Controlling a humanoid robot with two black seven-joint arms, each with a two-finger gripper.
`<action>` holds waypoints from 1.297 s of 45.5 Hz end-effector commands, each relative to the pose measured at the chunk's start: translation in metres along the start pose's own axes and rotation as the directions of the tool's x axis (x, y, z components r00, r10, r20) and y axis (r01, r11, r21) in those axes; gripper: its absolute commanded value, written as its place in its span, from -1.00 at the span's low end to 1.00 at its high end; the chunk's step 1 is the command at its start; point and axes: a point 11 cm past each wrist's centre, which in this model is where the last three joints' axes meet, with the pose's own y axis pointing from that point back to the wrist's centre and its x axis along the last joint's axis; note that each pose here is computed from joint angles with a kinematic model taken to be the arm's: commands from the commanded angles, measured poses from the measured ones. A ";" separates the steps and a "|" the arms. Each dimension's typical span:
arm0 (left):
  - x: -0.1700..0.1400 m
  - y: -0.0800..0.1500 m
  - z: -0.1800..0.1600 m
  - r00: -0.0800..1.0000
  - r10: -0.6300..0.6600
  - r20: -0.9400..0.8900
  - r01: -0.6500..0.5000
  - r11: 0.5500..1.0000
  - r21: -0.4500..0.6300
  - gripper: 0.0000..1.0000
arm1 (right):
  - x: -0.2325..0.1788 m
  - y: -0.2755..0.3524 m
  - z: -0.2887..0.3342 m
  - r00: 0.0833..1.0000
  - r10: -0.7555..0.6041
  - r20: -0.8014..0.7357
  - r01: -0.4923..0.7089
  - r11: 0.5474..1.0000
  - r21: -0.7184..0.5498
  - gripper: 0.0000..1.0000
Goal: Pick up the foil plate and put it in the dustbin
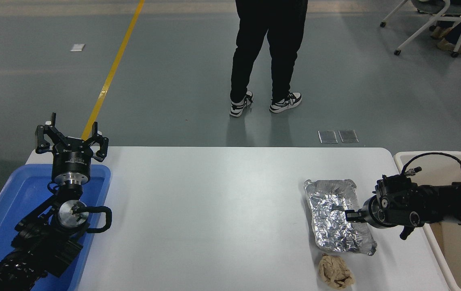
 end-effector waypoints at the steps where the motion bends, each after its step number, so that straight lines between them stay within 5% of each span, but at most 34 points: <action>1: 0.000 0.000 0.000 1.000 0.000 0.000 0.000 1.000 0.000 0.98 | 0.005 0.002 -0.002 1.000 0.010 0.009 -0.010 1.000 0.006 -1.00; 18: 0.000 0.000 0.000 1.000 0.000 0.001 0.000 1.000 0.001 0.98 | 0.054 0.059 0.028 0.998 0.050 0.029 -0.050 0.999 -0.011 -1.00; 32: 0.001 0.000 0.002 1.000 0.002 0.003 -0.002 1.000 -0.002 0.98 | 0.110 0.221 0.066 0.995 0.095 0.030 -0.093 0.995 -0.045 -1.00; 45: 0.001 0.000 0.002 1.000 0.002 0.003 -0.002 1.000 -0.002 0.98 | 0.139 0.343 0.042 0.999 0.051 -0.004 -0.051 0.996 0.079 -1.00; 59: 0.001 0.000 0.002 1.000 0.002 0.003 -0.002 1.000 -0.002 0.98 | 0.139 0.359 0.051 0.999 0.044 -0.006 -0.044 0.998 0.055 -1.00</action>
